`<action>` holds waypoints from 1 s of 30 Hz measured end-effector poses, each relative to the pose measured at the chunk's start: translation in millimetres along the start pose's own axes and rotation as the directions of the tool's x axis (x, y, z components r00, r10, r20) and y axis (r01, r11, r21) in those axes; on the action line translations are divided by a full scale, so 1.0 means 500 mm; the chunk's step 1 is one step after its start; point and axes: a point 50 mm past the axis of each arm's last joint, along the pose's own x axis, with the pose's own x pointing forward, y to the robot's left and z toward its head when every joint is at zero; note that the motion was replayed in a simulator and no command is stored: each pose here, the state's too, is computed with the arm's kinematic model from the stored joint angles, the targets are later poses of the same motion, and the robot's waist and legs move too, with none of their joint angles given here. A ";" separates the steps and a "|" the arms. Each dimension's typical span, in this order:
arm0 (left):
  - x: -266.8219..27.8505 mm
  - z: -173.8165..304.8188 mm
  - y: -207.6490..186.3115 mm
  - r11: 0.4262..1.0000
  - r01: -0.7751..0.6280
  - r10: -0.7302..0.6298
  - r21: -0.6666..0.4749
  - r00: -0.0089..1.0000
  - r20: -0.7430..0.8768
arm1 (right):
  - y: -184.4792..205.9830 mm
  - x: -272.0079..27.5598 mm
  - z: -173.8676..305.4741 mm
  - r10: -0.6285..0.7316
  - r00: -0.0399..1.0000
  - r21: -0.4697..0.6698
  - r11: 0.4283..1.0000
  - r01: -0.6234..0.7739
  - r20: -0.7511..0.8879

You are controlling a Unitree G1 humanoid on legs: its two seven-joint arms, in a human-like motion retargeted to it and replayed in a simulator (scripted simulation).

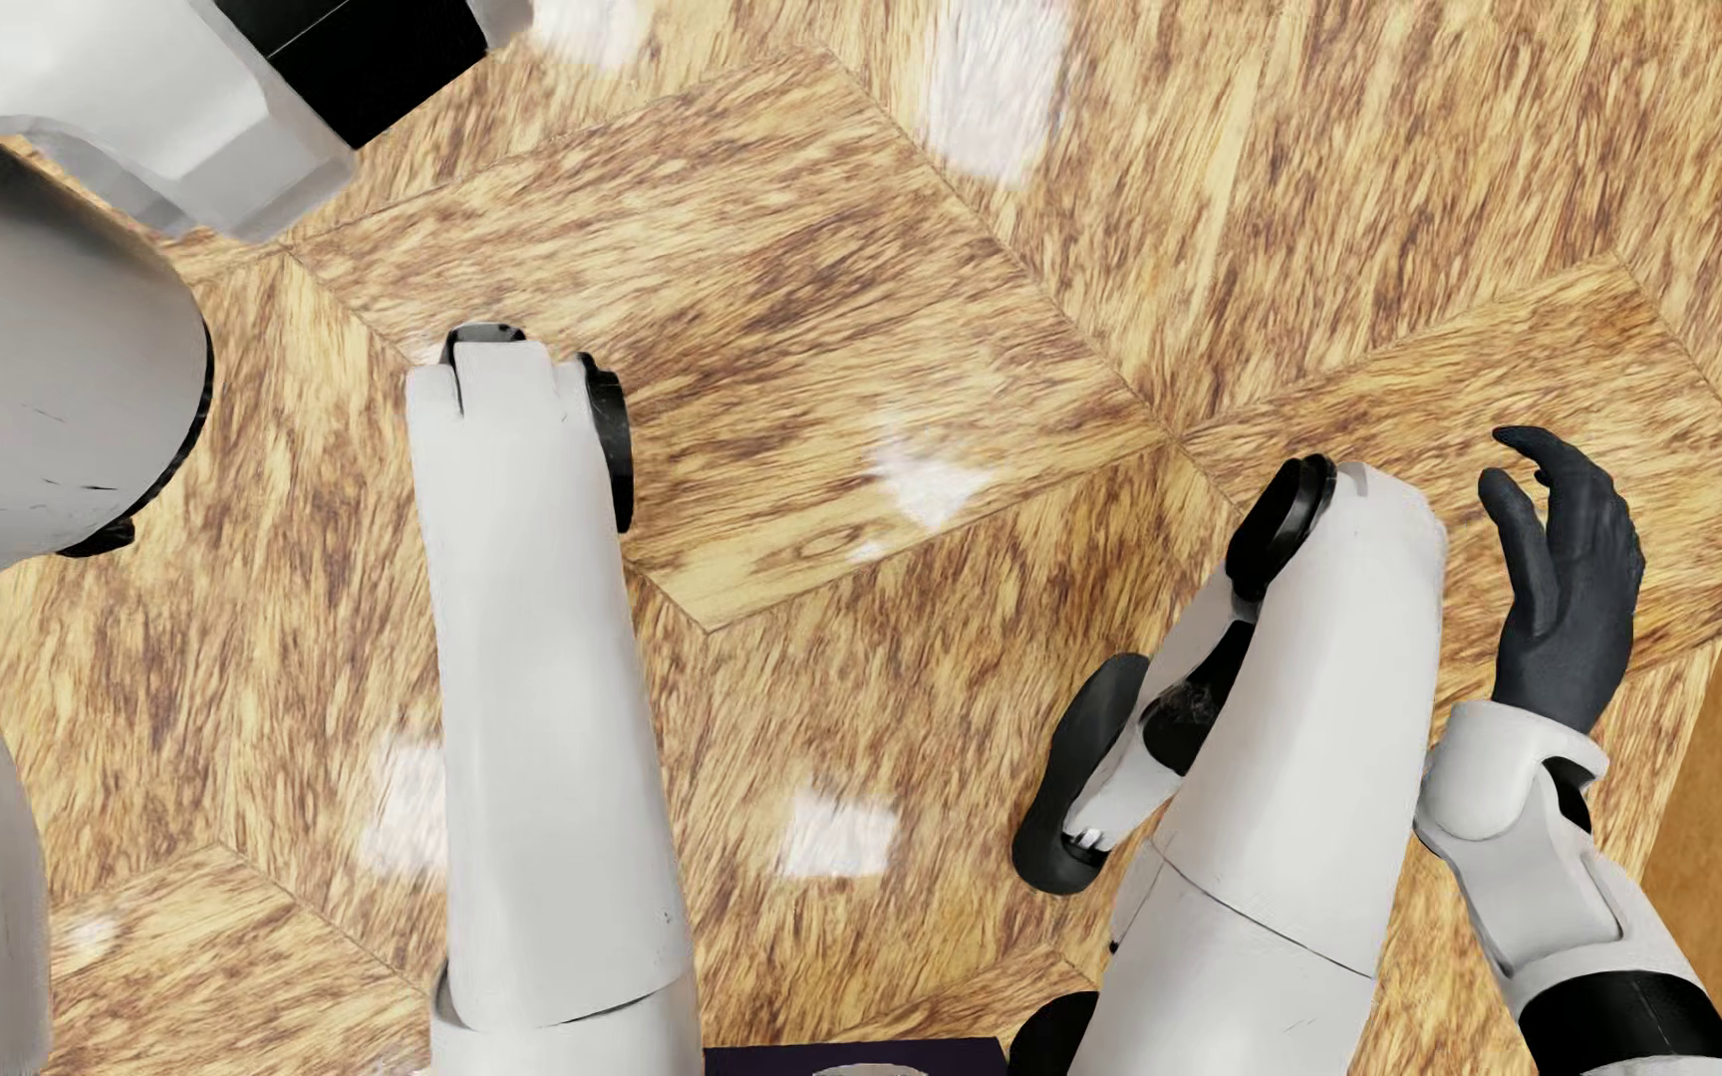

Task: Sit on the dark box

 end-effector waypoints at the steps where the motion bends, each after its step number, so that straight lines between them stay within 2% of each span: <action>1: -0.013 0.009 -0.007 1.000 0.003 -0.003 -0.030 1.000 0.002 | -0.012 0.015 0.016 -0.061 0.997 0.001 0.998 0.061 0.038; 4: -0.181 0.064 -0.109 0.959 0.116 -0.155 -0.259 0.979 -0.135 | -0.019 0.037 0.076 -0.057 0.979 0.012 0.998 0.056 0.196; 6: -0.366 0.162 -0.165 0.861 0.155 -0.326 -0.485 0.899 -0.292 | -0.003 0.035 0.109 0.003 0.966 -0.001 1.000 -0.002 0.260; 7: -0.439 0.209 -0.165 0.814 0.147 -0.404 -0.561 0.838 -0.366 | 0.013 0.023 0.127 0.086 0.947 -0.005 0.996 -0.089 0.309; 8: -0.472 0.234 -0.148 0.798 0.084 -0.409 -0.596 0.803 -0.434 | 0.025 0.015 0.142 0.133 0.934 -0.018 0.991 -0.134 0.332; 10: -0.485 0.244 -0.102 0.797 0.023 -0.396 -0.604 0.774 -0.493 | 0.033 0.007 0.178 0.121 0.913 -0.055 0.993 -0.107 0.389; 11: -0.499 0.256 -0.084 0.783 0.019 -0.404 -0.622 0.776 -0.485 | 0.043 -0.008 0.215 0.181 0.857 -0.043 0.982 -0.183 0.482; 12: -0.529 0.270 -0.072 0.768 0.058 -0.470 -0.638 0.728 -0.499 | 0.056 -0.025 0.246 0.256 0.797 -0.045 0.960 -0.277 0.547; 14: -0.585 0.319 -0.063 0.670 0.171 -0.625 -0.722 0.655 -0.425 | 0.084 -0.056 0.298 0.420 0.628 -0.129 0.881 -0.454 0.655; 15: -0.613 0.335 -0.067 0.602 0.238 -0.706 -0.762 0.604 -0.369 | 0.107 -0.074 0.316 0.512 0.511 -0.196 0.812 -0.550 0.690; 16: -0.636 0.354 -0.076 0.554 0.253 -0.756 -0.793 0.551 -0.352 | 0.125 -0.082 0.317 0.578 0.447 -0.266 0.767 -0.584 0.683; 17: -0.655 0.375 -0.082 0.530 0.262 -0.780 -0.806 0.523 -0.343 | 0.144 -0.089 0.306 0.644 0.409 -0.317 0.715 -0.623 0.646; 18: -0.672 0.378 -0.087 0.552 0.255 -0.781 -0.794 0.490 -0.386 | 0.163 -0.099 0.291 0.689 0.390 -0.346 0.676 -0.651 0.612; 20: -0.698 0.381 -0.106 0.574 0.238 -0.786 -0.784 0.428 -0.445 | 0.169 -0.092 0.278 0.646 0.450 -0.290 0.718 -0.633 0.617; 21: -0.704 0.382 -0.113 0.547 0.268 -0.809 -0.794 0.414 -0.418 | 0.169 -0.091 0.275 0.662 0.437 -0.310 0.706 -0.637 0.609; 22: -0.709 0.383 -0.115 0.521 0.280 -0.825 -0.806 0.410 -0.390 | 0.176 -0.095 0.276 0.696 0.385 -0.346 0.666 -0.661 0.606; 23: -0.708 0.382 -0.115 0.516 0.279 -0.825 -0.810 0.415 -0.383 | 0.181 -0.097 0.274 0.715 0.356 -0.366 0.643 -0.672 0.601; 25: -0.720 0.377 -0.117 0.512 0.264 -0.831 -0.817 0.391 -0.395 | 0.189 -0.099 0.259 0.716 0.405 -0.327 0.648 -0.688 0.568; 26: -0.715 0.380 -0.126 0.518 0.265 -0.825 -0.813 0.405 -0.394 | 0.185 -0.088 0.251 0.693 0.455 -0.298 0.680 -0.670 0.559; 30: -0.717 0.392 -0.137 0.535 0.254 -0.820 -0.805 0.386 -0.423 | 0.191 -0.099 0.231 0.678 0.519 -0.273 0.708 -0.651 0.520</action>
